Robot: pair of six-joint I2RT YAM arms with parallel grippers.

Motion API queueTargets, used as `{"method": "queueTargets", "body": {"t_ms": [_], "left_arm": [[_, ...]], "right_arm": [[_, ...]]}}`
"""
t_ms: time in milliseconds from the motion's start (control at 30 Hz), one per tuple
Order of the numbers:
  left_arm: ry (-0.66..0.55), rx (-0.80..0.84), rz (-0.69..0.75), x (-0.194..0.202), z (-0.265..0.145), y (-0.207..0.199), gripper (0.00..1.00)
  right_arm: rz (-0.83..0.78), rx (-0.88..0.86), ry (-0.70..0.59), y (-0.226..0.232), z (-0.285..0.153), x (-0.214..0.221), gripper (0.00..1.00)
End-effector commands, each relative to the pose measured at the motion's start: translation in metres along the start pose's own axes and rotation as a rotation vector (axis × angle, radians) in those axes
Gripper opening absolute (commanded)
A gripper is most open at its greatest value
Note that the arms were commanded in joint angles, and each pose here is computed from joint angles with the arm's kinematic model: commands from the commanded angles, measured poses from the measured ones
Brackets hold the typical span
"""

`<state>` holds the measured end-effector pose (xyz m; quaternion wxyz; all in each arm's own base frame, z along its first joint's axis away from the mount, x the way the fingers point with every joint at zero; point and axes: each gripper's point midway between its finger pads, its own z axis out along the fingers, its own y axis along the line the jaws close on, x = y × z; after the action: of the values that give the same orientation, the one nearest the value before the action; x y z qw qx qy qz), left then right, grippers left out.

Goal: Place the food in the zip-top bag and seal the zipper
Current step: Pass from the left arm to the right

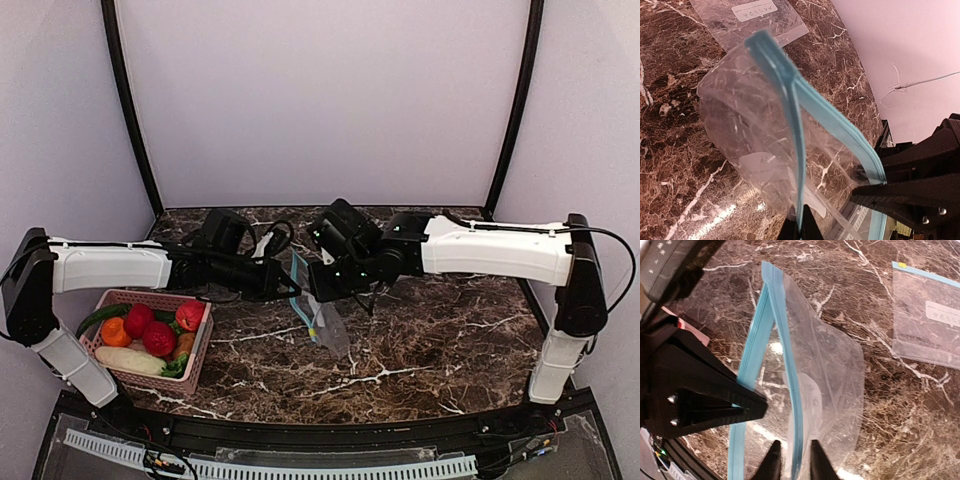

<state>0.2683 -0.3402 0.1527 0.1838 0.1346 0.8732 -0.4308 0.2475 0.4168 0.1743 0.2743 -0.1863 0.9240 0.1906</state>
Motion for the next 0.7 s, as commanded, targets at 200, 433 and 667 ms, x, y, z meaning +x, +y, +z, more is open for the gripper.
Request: {"method": "queueTargets", "body": {"t_ms": [200,433,667], "left_arm": [[-0.018,-0.179,0.047,0.005,-0.015,0.033,0.01],[-0.016,-0.233,0.023,0.015,-0.017,0.054,0.01],[-0.043,-0.181,0.074,0.011,-0.025,0.040,0.27]], "right_arm": [[0.018,0.087,-0.011,-0.019,-0.018,0.003,0.00],[0.033,0.135,-0.027,-0.031,-0.024,0.004,0.00],[0.034,0.147,-0.025,-0.034,-0.023,0.006,0.00]]}}
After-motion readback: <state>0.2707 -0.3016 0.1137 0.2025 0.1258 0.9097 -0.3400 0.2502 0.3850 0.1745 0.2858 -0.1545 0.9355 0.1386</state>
